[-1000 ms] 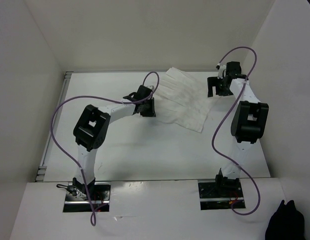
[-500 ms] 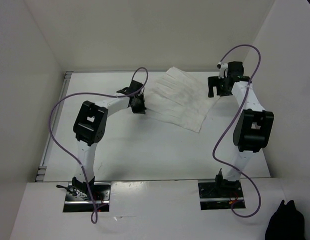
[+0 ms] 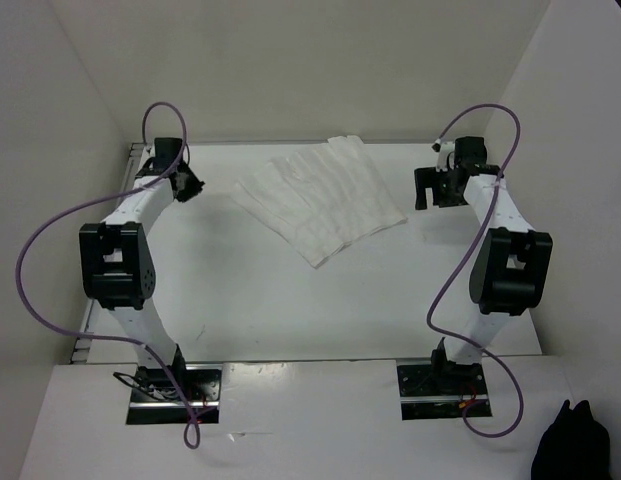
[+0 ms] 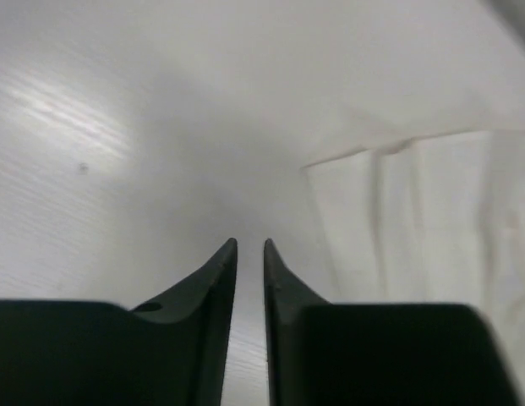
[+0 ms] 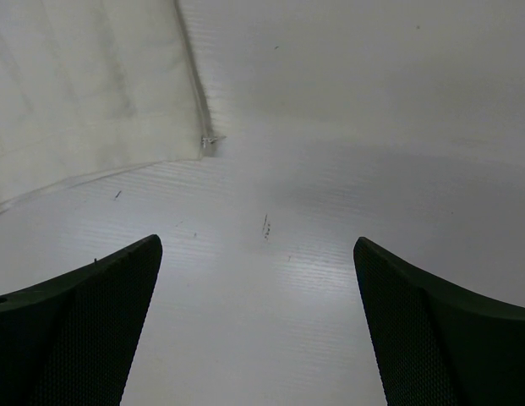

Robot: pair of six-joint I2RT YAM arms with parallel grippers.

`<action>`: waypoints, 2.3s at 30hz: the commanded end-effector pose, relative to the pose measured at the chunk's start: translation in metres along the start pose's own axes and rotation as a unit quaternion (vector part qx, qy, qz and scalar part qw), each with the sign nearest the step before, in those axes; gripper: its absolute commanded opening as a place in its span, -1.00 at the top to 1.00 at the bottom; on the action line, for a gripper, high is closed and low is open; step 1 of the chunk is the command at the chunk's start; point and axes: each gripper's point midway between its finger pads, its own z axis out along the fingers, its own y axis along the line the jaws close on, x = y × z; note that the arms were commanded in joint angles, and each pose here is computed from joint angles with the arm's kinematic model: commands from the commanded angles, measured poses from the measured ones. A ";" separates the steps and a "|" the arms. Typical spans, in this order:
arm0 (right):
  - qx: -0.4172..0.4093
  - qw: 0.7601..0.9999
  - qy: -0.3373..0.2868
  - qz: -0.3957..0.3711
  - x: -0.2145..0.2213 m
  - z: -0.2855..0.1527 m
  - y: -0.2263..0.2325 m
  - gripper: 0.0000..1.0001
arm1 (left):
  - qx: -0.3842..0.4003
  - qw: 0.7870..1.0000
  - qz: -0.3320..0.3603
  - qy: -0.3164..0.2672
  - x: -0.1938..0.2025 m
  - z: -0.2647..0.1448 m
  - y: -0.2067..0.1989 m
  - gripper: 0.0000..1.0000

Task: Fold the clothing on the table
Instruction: Move the skirt to the center of the board

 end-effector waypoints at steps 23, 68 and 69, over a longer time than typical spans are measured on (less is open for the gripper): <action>-0.152 0.987 -0.010 0.052 -0.027 0.050 0.047 -0.54 | 0.267 0.913 -0.027 0.308 0.253 -0.106 -0.176 -0.29; -0.221 0.964 0.119 0.085 0.065 0.045 0.120 -0.94 | 0.023 0.959 -0.072 0.271 0.243 -0.078 -0.029 0.92; -0.232 0.960 0.125 0.098 0.069 0.043 0.125 -0.94 | 0.020 0.961 -0.073 0.265 0.238 -0.078 -0.026 0.47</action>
